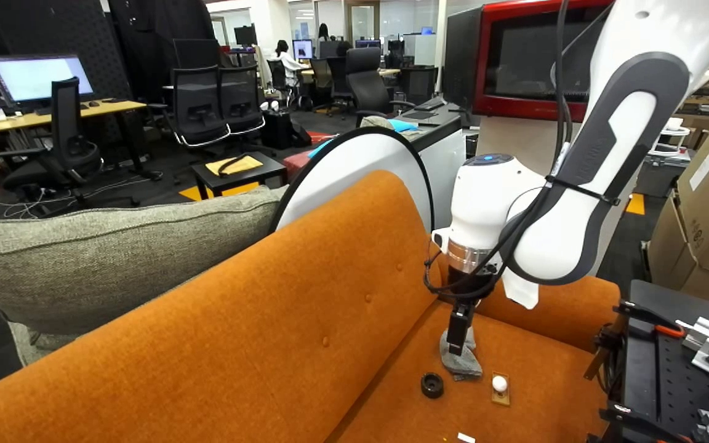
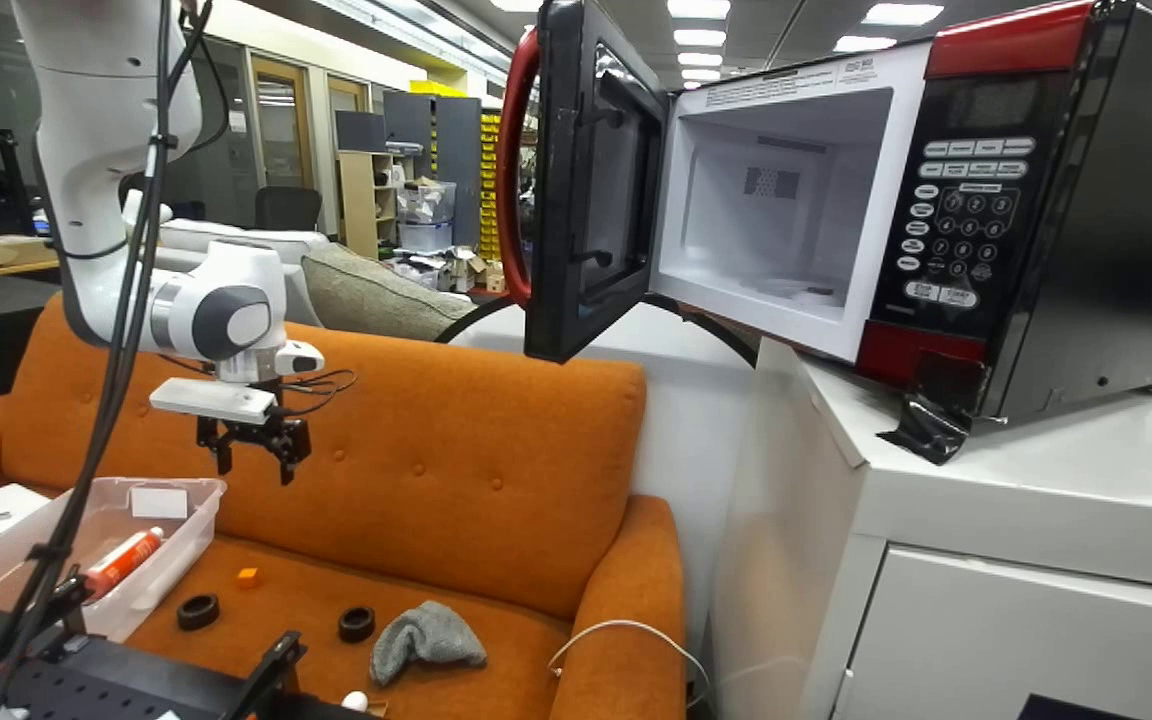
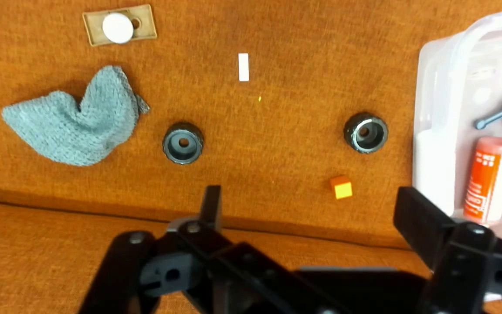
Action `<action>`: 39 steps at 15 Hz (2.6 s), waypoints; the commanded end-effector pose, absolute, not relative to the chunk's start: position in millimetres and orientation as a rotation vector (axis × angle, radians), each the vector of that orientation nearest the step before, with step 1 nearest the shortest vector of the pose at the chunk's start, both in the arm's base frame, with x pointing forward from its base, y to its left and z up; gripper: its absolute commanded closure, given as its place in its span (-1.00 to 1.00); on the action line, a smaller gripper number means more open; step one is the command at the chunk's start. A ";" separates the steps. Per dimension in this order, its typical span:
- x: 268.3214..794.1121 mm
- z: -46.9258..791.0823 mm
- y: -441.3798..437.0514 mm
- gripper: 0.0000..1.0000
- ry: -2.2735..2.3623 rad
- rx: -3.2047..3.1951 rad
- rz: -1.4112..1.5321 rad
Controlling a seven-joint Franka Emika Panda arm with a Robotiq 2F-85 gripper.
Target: Move the black disc to the left
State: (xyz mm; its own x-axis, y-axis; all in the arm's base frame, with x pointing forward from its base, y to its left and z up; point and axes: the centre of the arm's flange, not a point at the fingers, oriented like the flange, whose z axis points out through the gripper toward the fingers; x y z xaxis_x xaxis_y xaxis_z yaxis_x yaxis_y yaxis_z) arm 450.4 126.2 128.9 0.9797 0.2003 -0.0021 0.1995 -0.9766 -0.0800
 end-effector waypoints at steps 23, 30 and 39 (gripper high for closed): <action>507.8 -65.8 109.9 -1.00 -0.271 -3.070 0.087; 522.5 -119.5 108.3 -1.00 -0.286 -3.139 0.152; 537.4 -183.5 103.8 -1.00 -0.287 -3.135 0.266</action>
